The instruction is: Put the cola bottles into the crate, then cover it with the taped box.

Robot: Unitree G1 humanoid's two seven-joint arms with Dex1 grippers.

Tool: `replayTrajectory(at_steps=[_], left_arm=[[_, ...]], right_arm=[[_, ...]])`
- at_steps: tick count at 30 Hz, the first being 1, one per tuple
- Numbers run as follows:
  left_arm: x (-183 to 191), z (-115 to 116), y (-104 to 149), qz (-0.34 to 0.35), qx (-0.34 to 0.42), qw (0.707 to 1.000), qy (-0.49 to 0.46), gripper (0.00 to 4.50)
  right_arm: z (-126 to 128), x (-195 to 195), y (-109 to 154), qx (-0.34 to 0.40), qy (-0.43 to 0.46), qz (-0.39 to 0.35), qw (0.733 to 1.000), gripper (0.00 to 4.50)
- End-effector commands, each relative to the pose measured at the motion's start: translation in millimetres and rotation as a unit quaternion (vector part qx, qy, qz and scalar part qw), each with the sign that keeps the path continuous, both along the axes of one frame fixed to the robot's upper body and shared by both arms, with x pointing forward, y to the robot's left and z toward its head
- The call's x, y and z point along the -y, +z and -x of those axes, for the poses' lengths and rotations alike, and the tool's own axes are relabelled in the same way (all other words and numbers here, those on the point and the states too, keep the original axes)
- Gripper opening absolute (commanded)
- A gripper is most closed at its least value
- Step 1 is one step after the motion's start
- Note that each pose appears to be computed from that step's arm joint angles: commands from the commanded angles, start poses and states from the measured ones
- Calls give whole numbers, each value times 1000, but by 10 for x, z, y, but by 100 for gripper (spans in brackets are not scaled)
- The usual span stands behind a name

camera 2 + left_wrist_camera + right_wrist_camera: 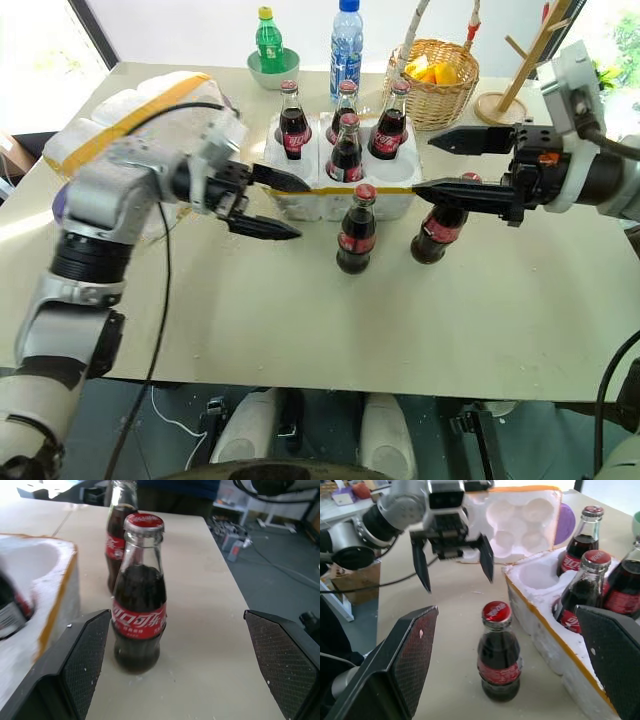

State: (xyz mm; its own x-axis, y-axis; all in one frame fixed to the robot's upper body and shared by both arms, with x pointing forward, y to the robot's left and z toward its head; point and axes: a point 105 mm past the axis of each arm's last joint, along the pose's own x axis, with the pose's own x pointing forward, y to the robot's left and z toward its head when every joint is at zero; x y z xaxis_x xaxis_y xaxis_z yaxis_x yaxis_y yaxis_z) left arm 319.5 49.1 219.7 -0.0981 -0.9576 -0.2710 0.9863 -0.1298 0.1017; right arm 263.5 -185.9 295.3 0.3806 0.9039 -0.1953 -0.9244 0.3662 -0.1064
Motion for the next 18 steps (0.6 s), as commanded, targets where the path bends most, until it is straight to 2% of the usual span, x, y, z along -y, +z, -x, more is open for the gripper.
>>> replayTrajectory(at_steps=[1, 11, 18], left_arm=[[138, -112, -94, -22, 34, 999, -2, 444], [541, -282, -381, -28, 36, 999, -7, 444], [643, -236, -467, -19, -13, 999, -28, 444]], right_arm=[[168, 16, 91, 17, 17, 22, 999, 450], [396, 143, 95, 18, -14, 39, 999, 450], [401, 177, 27, 14, -40, 24, 999, 450]])
